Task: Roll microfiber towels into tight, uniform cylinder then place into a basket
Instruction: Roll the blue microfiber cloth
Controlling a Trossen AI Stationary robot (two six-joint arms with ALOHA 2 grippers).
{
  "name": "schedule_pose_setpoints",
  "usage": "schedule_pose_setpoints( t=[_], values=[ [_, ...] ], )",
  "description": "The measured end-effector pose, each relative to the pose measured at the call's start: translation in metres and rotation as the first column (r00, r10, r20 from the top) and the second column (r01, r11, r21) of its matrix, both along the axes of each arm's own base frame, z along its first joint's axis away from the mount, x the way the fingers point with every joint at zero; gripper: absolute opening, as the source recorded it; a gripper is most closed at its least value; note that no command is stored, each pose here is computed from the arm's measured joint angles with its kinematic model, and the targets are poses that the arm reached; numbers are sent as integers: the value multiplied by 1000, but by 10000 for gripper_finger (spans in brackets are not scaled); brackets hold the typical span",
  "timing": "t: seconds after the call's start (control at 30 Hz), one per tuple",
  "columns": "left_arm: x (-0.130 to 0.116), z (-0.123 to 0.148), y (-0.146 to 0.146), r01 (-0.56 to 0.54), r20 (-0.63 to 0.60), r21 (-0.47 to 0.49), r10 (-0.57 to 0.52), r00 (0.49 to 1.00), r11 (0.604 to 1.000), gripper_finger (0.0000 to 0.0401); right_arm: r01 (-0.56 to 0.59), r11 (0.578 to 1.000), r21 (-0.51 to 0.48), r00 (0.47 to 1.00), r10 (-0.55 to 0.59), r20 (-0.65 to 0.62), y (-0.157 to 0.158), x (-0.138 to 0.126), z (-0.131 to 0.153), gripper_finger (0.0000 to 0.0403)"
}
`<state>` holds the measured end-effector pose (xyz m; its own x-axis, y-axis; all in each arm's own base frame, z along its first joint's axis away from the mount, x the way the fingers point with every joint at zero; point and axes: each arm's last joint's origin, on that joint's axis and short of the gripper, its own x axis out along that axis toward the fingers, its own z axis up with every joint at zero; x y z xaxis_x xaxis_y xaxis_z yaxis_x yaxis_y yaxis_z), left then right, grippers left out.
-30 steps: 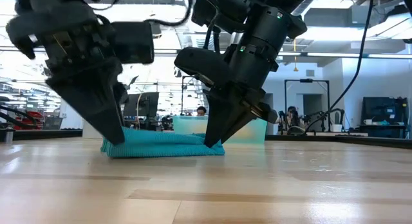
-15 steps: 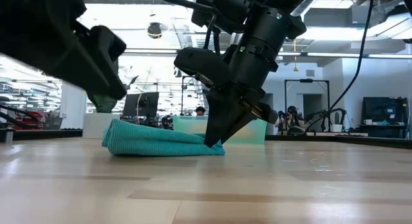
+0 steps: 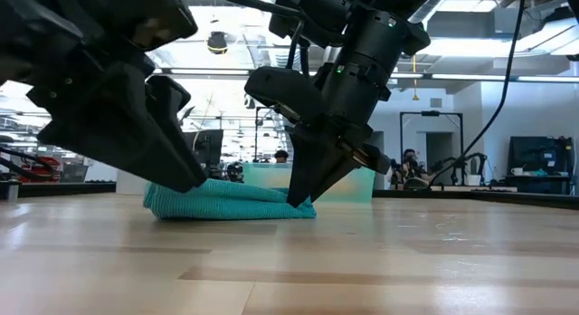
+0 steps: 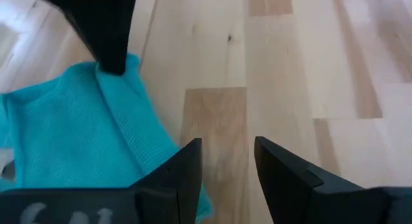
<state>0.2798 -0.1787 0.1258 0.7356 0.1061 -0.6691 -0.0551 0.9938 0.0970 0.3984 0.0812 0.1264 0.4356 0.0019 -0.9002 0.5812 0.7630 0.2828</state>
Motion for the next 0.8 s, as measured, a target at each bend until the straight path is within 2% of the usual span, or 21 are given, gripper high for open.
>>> schedule_pose_setpoints(
  t=[0.4, 0.8],
  values=[
    [-4, -8, 21, -182, -88, 44, 186, 979, 982, 135, -19, 1000, -6, 1000, 19, 1, 5, -1, 0, 15],
    [-6, -11, 28, -248, -180, -40, 237, 955, 968, 135, -76, 997, -21, 997, 76, 0, 6, -1, 0, 26]
  ],
)
